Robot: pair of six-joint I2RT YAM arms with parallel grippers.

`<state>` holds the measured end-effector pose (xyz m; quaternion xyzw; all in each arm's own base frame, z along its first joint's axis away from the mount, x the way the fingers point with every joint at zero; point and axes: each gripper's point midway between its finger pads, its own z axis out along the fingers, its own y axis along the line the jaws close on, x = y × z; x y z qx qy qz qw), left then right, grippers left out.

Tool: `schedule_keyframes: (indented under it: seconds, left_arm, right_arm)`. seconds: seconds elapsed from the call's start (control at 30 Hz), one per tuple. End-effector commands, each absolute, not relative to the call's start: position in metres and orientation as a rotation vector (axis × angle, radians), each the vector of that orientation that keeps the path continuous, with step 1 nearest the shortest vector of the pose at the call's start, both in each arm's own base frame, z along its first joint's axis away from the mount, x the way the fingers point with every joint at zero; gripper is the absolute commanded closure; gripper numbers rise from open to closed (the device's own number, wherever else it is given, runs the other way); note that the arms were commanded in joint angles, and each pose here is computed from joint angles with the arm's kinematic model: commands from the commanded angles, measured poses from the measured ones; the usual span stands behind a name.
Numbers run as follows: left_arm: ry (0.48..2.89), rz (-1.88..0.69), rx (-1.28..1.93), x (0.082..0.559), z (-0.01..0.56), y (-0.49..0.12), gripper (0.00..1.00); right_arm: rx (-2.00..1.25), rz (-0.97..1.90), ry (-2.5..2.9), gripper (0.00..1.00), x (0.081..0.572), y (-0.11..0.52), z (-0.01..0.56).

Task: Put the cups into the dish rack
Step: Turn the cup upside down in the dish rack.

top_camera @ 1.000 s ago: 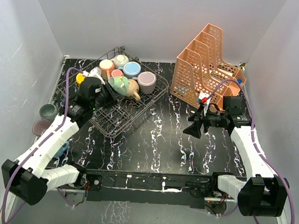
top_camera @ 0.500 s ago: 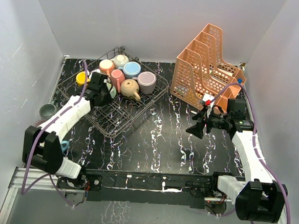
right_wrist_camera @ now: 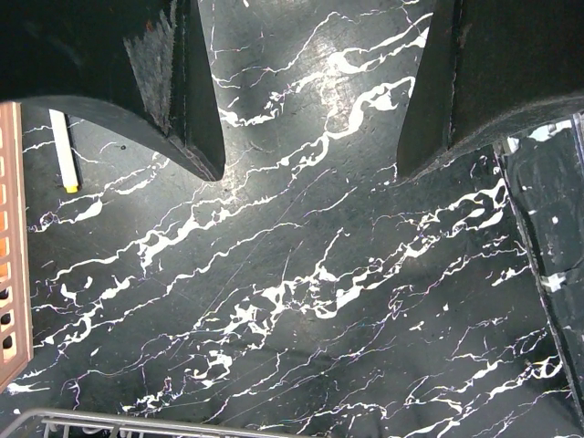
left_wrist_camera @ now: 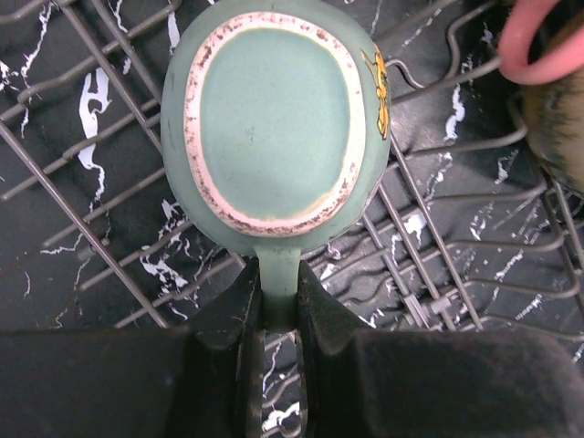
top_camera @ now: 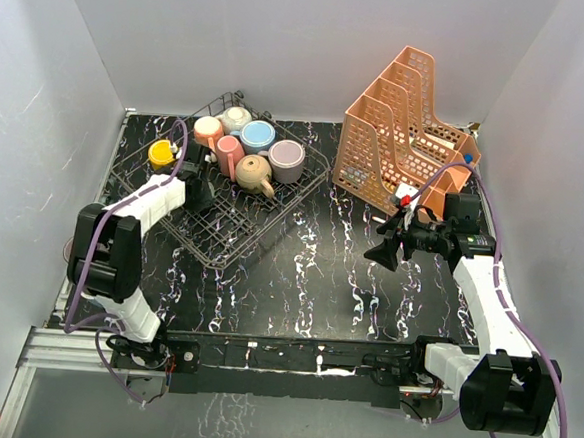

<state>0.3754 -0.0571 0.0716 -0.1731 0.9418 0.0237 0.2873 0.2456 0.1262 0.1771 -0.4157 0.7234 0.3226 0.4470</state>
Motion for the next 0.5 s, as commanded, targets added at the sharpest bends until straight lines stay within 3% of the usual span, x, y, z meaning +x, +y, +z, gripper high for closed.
schedule_keyframes:
  seconds: [0.0,0.47]
  left_arm:
    - [2.396,0.093,-0.445,0.409,0.098,-0.044,1.00]
    - [2.391,0.131,-0.455,0.436,0.084,-0.038,1.00]
  right_arm:
    - [-1.045,0.763,1.747,0.22,0.253,0.125,0.181]
    - [-1.037,0.770,1.761,0.22,0.255,0.123,0.177]
